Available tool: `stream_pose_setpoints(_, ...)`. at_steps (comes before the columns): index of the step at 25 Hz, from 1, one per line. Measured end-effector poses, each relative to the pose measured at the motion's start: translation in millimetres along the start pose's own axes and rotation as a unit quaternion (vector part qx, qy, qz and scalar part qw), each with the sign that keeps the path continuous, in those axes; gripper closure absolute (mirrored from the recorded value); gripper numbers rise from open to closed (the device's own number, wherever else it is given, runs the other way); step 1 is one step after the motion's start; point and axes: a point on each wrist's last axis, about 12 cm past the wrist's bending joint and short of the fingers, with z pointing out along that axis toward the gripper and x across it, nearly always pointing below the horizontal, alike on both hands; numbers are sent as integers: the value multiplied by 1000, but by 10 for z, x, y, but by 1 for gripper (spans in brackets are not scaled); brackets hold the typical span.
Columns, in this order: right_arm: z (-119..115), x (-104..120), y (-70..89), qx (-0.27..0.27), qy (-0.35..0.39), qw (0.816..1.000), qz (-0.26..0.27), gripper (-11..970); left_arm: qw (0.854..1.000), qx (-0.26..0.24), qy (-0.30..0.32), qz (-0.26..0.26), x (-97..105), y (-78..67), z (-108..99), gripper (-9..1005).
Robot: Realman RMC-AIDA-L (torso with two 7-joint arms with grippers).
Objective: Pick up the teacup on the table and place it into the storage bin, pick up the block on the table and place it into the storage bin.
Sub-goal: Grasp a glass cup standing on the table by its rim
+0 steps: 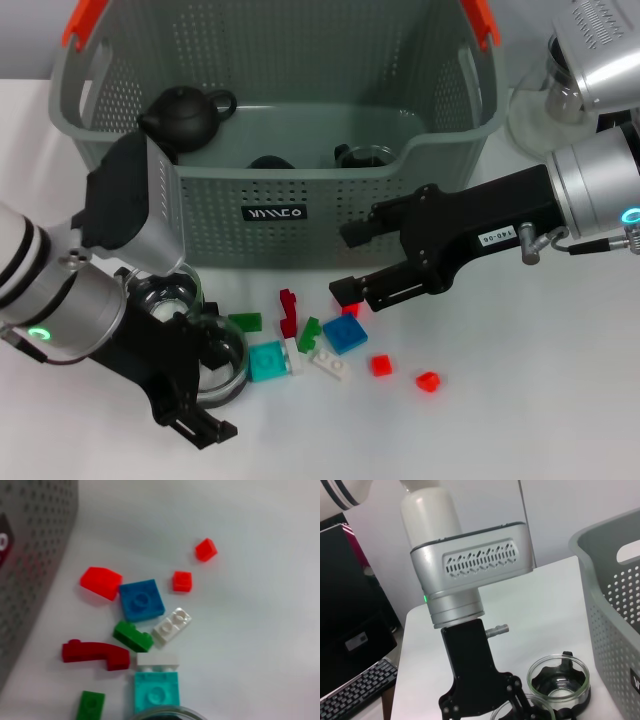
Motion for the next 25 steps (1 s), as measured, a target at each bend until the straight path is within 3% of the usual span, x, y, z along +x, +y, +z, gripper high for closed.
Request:
stream_pose_setpoints(20,-9,23,-9,5,0,1000,4,134,999,36,13,-28,9,-33,86,354)
stream_pose_setpoints(25,-13,34,-5,4,-1,1000,6,134,999,39,13,-26,4,-42,83,525)
